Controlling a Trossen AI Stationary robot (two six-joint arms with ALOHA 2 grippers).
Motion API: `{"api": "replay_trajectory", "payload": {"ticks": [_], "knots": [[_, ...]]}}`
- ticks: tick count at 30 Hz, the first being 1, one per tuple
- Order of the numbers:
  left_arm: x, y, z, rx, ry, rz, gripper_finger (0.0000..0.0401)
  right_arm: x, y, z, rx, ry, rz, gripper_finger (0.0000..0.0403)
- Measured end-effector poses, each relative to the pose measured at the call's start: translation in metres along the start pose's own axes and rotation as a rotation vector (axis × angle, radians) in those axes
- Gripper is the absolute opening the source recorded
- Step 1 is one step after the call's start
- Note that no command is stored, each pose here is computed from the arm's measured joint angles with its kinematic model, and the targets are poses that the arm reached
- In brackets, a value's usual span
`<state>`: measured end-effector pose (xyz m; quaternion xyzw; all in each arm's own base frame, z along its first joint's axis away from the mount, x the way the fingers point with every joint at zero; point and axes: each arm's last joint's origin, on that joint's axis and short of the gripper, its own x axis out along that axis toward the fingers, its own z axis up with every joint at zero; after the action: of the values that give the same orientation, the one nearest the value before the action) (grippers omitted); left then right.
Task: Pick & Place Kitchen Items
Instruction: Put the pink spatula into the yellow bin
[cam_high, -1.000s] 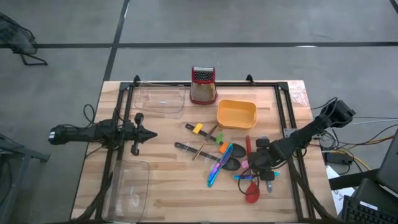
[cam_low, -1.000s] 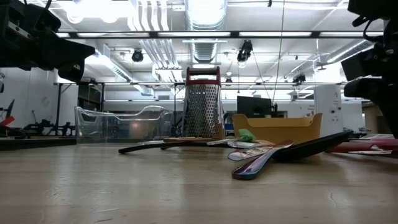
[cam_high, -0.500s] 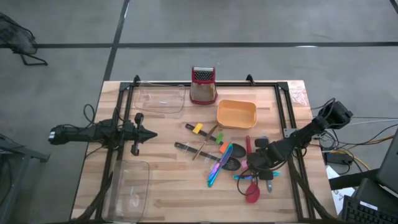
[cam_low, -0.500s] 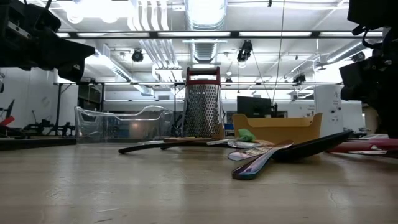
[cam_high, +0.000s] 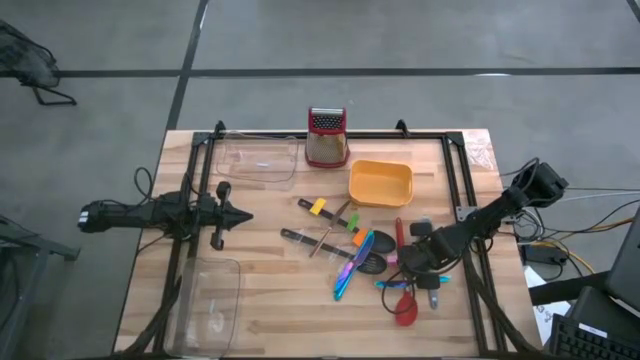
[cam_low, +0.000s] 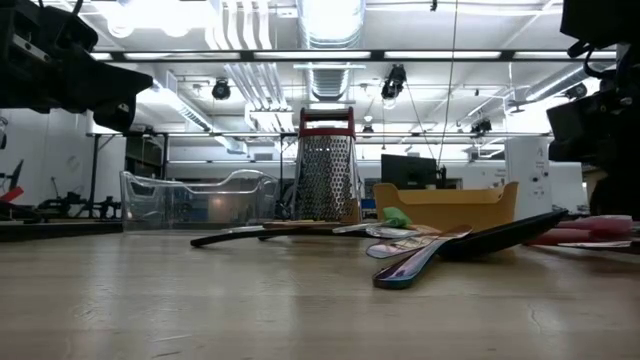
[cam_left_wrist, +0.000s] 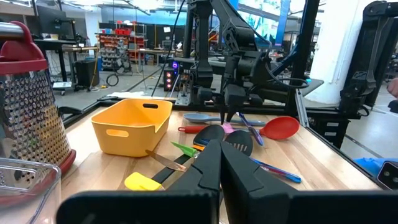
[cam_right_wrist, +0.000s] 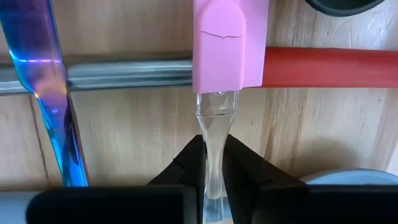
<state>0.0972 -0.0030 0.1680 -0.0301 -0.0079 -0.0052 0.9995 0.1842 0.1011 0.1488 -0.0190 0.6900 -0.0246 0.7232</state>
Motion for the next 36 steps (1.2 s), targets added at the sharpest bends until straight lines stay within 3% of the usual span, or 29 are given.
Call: {"api": "replay_trajectory", "payload": {"ticks": [7,18,25,30,36], "knots": [[0.0,0.0,0.0,0.0,0.0,0.0,0.0005,-0.011,0.001,0.003,-0.002,0.029,-0.01,0.0051],[0.0,0.0,0.0,0.0,0.0,0.0,0.0005,-0.034,0.001,0.007,-0.027,0.076,-0.05,0.0044],[0.0,0.0,0.0,0.0,0.0,0.0,0.0005,-0.057,-0.001,0.016,-0.066,0.035,-0.139,0.0044],[0.0,0.0,0.0,0.0,0.0,0.0,0.0005,-0.071,-0.011,0.03,-0.073,-0.035,-0.212,0.0034],[0.0,0.0,0.0,0.0,0.0,0.0,0.0005,-0.08,-0.032,0.045,-0.044,-0.067,-0.249,0.0049]]}}
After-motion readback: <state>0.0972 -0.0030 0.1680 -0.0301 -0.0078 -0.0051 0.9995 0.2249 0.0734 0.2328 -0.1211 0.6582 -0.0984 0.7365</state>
